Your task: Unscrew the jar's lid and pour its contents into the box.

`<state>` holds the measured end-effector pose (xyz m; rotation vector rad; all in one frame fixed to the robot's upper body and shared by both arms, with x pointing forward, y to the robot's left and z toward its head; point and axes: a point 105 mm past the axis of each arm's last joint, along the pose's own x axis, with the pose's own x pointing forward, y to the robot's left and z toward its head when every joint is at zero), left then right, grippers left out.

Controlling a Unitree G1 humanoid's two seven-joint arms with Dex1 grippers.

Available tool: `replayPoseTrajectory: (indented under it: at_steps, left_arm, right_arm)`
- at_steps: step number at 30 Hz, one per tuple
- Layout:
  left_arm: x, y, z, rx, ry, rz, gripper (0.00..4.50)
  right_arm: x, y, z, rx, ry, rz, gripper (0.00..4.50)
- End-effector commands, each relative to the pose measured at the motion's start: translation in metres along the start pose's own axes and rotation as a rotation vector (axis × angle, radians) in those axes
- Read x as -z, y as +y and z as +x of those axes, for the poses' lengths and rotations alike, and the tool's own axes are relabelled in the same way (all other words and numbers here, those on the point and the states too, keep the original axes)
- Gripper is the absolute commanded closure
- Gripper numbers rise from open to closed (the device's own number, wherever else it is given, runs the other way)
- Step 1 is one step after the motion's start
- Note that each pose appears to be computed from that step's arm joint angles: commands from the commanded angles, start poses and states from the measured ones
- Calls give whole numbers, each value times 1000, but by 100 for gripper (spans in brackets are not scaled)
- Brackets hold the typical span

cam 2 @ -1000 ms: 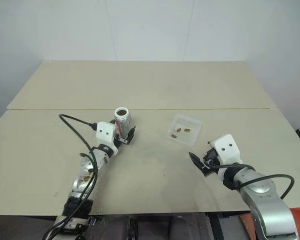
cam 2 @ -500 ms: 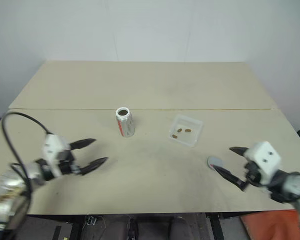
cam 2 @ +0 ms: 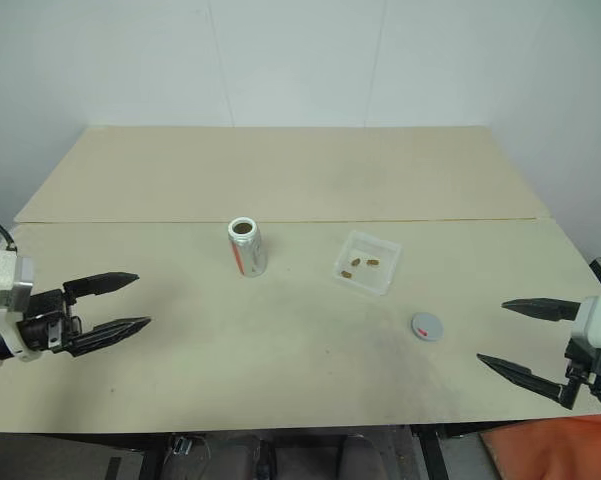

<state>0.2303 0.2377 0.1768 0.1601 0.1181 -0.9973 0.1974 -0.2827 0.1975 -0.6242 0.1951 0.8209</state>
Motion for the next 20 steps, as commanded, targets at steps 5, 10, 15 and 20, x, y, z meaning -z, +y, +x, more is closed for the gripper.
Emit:
replayPoseTrajectory:
  at_steps: [5, 10, 15, 20]
  left_arm:
    - [-8, -4, 5, 27, 10, 29, 1]
    - [-1, -2, -6, 26, 72, 12, 1]
    - [2, 9, -11, 21, 124, -5, 1]
    - [0, 10, -25, 25, 182, -6, 1]
  right_arm:
    - [-21, -12, 4, 23, -40, -73, 0]
    - [-19, -2, 10, 21, -53, -24, 0]
    - [-26, 11, 31, -10, -87, -27, 0]
    - [-33, 21, 49, -63, -61, -45, 0]
